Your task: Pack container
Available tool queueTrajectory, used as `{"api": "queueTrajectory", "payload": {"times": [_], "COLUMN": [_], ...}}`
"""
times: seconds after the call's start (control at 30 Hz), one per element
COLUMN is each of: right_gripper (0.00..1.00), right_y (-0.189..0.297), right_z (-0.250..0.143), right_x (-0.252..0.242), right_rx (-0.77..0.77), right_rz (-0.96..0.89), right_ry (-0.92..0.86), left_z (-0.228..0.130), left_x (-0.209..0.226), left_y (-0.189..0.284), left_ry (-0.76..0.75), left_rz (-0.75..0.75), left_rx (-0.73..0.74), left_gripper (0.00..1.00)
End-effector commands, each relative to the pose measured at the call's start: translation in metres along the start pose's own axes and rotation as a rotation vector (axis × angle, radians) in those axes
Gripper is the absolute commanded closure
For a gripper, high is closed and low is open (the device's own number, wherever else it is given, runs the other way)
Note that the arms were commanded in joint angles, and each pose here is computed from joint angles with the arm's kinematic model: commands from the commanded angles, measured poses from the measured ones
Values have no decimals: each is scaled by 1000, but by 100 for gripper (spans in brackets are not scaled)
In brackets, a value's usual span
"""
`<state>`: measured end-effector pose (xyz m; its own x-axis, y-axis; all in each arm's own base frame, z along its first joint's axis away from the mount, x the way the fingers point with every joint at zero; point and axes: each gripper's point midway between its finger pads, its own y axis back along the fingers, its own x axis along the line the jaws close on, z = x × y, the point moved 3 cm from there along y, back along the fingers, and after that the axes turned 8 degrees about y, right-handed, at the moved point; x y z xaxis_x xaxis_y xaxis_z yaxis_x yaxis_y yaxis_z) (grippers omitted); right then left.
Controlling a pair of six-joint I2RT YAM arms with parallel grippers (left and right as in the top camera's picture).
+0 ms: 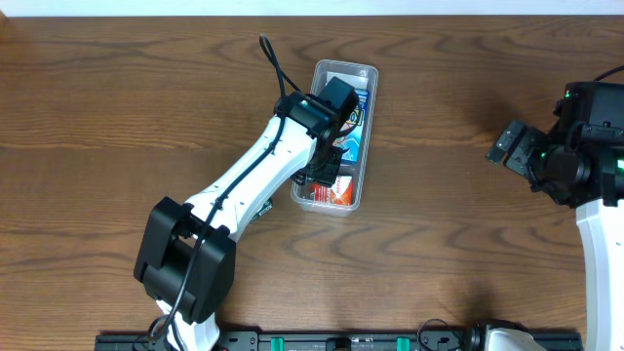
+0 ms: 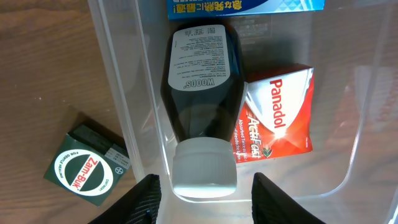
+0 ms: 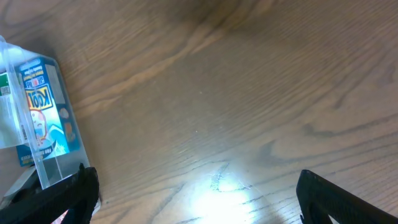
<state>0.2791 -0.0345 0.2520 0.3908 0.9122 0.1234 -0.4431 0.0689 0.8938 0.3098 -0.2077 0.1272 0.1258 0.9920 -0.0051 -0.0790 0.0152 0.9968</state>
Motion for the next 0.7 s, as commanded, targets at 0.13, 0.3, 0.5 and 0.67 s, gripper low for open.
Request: {"api": "queueTrajectory", "payload": {"times": [0.13, 0.3, 0.5, 0.67], "right_gripper": [1, 1, 1, 1], "right_y": [2, 2, 2, 2], "right_z": [2, 2, 2, 2], "right_x": [-3, -3, -3, -3], "right_rx": [-10, -10, -10, -10], "right_rz": [-6, -6, -6, -6], "right_ry": [1, 1, 1, 1], "left_z": [-5, 0, 1, 1], "left_x": [3, 0, 0, 1], "left_y": [-11, -12, -11, -10], "left_ry": [11, 11, 11, 10], "left_rz": [11, 1, -2, 3], "left_rx": [22, 0, -6, -4], "left_gripper": [51, 57, 70, 76]}}
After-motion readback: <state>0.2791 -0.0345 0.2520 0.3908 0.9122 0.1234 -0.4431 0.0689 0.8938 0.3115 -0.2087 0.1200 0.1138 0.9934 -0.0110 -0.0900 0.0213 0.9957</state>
